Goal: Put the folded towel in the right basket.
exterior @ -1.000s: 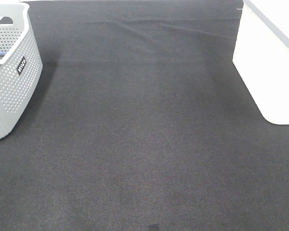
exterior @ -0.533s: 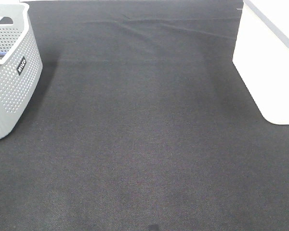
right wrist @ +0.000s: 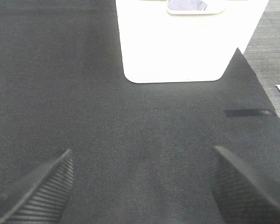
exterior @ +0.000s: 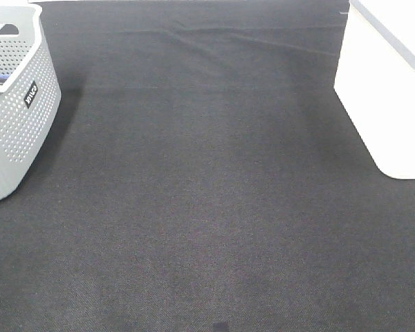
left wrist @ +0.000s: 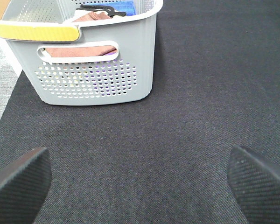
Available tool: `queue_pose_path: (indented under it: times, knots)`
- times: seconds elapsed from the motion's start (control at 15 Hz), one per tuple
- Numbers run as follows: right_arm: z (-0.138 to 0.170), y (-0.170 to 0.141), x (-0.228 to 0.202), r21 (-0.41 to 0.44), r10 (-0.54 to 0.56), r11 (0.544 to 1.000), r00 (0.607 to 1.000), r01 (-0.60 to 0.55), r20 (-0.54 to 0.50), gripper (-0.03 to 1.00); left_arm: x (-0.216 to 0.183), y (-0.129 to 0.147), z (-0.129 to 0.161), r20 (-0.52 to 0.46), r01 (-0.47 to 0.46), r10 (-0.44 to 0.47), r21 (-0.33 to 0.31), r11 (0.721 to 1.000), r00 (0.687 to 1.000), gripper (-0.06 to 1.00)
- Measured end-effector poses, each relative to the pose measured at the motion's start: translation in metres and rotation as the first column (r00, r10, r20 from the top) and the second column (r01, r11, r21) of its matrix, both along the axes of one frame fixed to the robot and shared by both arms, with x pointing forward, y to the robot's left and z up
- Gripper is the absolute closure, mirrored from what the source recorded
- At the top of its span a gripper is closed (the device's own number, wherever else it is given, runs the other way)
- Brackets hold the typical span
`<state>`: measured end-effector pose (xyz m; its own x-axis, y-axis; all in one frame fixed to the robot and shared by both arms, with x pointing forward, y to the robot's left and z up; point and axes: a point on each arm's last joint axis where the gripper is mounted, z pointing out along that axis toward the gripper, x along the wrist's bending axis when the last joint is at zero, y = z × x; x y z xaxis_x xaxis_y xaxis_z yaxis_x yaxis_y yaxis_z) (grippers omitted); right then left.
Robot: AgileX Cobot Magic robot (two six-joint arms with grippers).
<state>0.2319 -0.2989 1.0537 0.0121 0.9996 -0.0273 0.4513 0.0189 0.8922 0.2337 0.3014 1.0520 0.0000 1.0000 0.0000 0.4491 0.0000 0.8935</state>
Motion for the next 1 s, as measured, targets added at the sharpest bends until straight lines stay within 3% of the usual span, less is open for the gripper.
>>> queue_pose_path:
  times: [1.0]
  knots:
    - [0.0,0.0,0.0,0.0,0.0,1.0,1.0,0.0,0.0,0.21,0.0,0.0,0.0,0.0,0.0,0.0,0.0,1.0,1.0,-0.03]
